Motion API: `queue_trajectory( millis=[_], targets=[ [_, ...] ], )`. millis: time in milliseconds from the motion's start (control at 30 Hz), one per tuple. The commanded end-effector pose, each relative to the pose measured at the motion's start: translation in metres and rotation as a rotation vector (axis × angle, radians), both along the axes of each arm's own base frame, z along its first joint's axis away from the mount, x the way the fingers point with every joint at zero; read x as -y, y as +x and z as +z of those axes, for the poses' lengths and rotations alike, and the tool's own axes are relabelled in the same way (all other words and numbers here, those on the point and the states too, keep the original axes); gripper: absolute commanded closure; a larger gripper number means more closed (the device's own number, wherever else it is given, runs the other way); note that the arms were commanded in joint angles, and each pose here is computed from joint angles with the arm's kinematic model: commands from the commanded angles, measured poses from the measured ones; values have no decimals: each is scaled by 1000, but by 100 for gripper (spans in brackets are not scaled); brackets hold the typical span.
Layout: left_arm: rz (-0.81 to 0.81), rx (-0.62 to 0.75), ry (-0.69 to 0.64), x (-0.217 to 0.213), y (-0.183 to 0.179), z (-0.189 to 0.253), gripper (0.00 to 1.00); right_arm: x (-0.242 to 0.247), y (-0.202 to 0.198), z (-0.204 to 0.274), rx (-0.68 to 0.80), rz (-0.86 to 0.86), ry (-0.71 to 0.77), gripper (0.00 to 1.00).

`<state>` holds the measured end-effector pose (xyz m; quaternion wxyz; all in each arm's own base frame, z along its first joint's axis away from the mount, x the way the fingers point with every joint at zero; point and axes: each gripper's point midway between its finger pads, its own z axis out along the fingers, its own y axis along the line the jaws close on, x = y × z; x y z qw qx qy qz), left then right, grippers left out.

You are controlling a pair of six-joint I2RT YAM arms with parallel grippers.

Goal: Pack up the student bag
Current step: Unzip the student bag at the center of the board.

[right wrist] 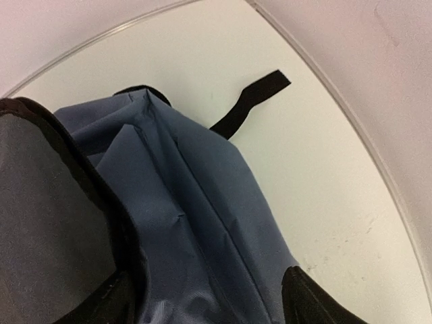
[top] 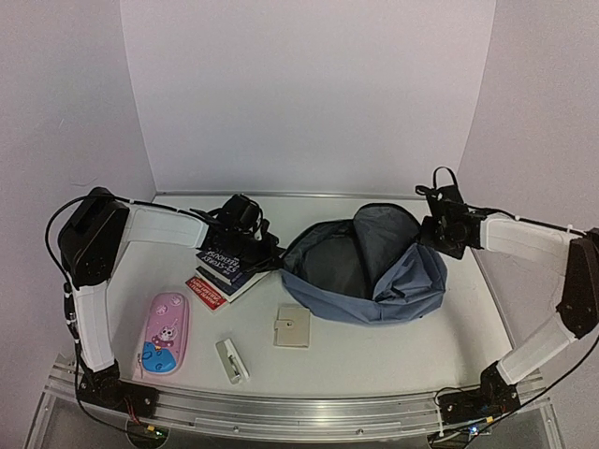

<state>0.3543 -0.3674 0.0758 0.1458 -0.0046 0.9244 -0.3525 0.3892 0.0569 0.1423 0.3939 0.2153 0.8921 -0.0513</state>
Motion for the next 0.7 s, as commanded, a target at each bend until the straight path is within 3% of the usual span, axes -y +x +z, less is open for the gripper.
queue_trajectory(
  millis=[0,167,400,533,667],
  targets=[
    [-8,67,-9,2,12,25,100,26,-14,46,104,-90,-27,19],
    [-26,83,-9,4,13,32,90,16,-17,77,147,-19,20,14],
    [-42,110,-8,6,16,43,76,-44,-21,98,137,246,190,11],
    [-38,114,-5,5,16,43,61,-72,-29,96,122,217,99,3],
    [-33,103,0,5,16,38,49,-97,-27,75,83,199,33,2]
  ],
)
